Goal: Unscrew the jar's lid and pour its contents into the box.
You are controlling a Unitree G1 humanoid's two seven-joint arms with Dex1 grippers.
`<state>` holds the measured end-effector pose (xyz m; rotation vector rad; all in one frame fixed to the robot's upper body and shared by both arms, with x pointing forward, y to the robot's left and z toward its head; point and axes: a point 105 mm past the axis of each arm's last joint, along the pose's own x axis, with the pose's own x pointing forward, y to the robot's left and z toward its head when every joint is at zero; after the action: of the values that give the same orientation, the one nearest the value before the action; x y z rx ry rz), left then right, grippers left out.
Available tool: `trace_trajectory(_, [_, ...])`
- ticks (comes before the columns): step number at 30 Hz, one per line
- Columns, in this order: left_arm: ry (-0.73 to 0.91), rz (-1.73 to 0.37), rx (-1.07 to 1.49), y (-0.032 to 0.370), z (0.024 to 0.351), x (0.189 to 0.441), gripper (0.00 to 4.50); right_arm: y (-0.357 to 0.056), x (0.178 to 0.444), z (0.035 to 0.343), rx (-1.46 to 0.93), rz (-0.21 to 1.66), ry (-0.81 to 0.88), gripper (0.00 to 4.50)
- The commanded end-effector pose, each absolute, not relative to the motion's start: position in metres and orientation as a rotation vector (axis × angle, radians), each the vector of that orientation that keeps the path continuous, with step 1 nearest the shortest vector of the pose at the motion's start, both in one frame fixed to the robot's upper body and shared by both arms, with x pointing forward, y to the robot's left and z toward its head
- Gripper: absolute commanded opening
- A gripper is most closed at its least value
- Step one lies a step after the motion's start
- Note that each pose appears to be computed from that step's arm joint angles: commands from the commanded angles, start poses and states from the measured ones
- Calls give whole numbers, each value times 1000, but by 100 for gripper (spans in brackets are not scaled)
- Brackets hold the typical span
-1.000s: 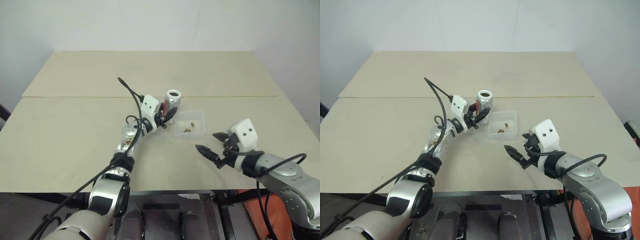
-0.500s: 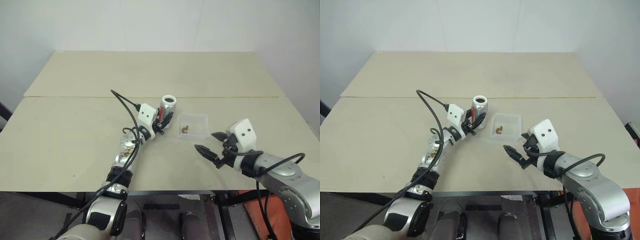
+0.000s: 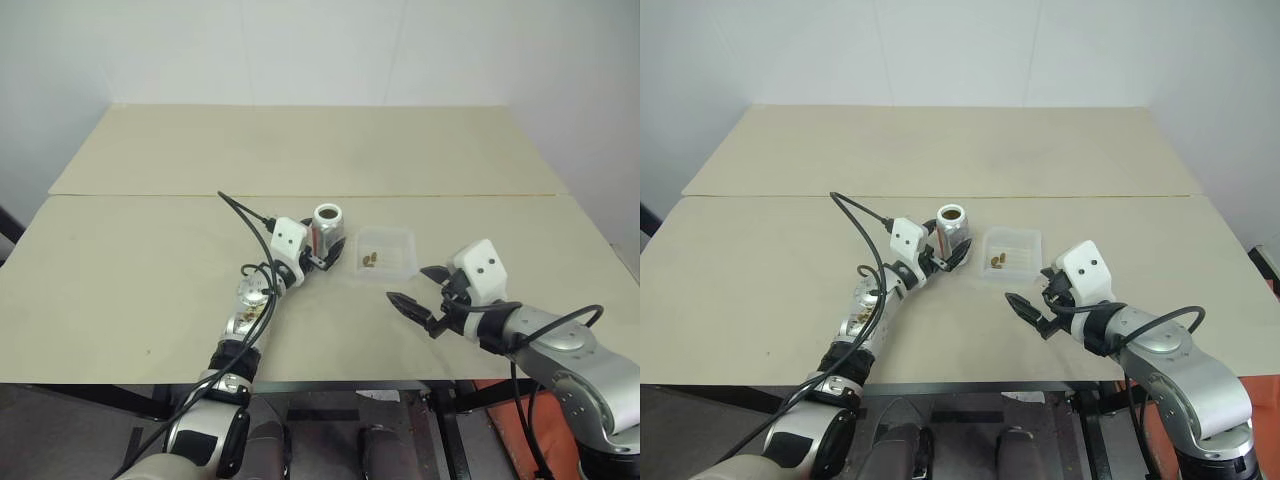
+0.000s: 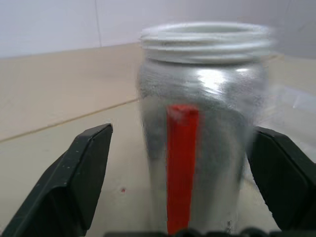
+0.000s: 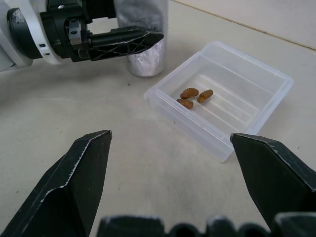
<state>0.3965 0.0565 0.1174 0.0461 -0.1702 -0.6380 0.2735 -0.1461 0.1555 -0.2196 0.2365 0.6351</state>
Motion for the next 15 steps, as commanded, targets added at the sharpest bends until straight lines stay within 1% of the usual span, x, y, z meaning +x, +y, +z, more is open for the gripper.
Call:
trace_trajectory(1, [-231, -647, 42, 56, 131, 392, 447, -143, 274, 167, -241, 647, 176, 450])
trace_trajectory(10, [-238, -643, 44, 65, 128, 376, 447, -141, 275, 163, -251, 665, 189, 450])
trace_trajectory(15, [-261, -710, 17, 75, 134, 348, 447, -139, 276, 164, -251, 682, 187, 450])
